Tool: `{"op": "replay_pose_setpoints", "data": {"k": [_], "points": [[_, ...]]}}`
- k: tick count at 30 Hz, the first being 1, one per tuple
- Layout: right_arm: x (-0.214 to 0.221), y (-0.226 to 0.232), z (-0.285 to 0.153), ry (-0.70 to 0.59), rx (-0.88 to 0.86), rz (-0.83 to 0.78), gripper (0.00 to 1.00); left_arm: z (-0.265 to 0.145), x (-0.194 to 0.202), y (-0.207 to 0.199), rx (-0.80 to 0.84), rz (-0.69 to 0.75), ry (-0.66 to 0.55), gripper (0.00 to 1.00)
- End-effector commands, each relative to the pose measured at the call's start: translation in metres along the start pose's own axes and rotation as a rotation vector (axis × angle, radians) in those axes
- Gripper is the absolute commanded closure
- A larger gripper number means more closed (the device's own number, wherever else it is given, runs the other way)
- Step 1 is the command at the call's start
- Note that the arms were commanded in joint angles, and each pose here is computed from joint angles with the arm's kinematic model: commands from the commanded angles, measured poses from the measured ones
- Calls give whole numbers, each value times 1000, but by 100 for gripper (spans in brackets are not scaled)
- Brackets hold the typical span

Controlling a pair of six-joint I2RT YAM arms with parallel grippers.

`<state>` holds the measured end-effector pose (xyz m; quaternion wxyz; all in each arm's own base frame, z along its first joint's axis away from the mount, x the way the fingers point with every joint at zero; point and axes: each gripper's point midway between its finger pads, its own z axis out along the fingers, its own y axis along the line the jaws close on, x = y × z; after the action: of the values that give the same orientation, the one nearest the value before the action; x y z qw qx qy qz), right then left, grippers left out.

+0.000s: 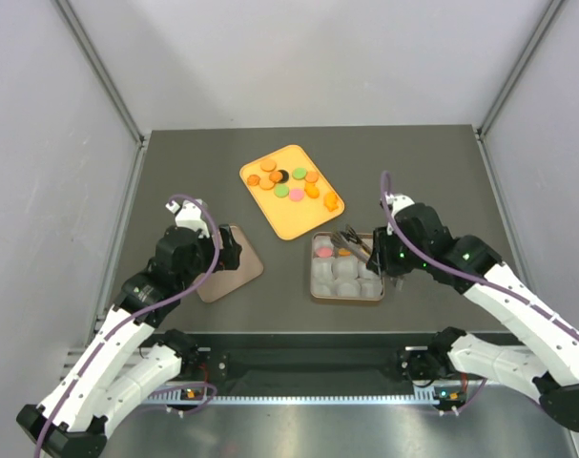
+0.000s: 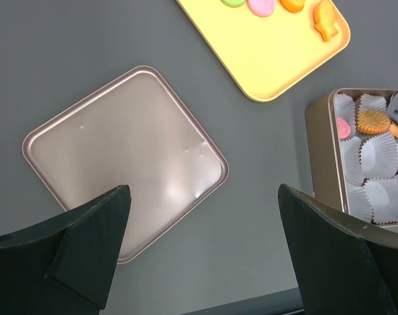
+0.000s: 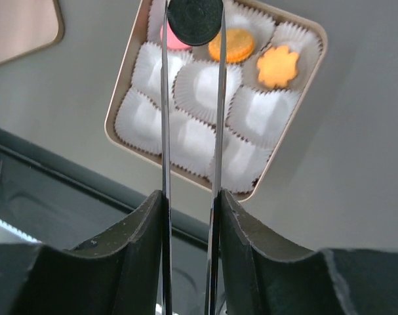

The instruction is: Pack the cookies

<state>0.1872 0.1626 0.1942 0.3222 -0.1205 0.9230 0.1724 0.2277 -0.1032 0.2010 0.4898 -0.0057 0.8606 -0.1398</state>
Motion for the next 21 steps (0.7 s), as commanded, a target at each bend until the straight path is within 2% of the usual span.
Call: {"op": "replay_pose_setpoints", "data": {"k": [1, 21], "points": [[3, 18, -4, -24, -76, 28, 65, 1, -4, 1, -13, -12, -17, 1], [35, 53, 4, 16, -127, 6, 65, 4, -1, 1, -15, -11, -5, 1]]}}
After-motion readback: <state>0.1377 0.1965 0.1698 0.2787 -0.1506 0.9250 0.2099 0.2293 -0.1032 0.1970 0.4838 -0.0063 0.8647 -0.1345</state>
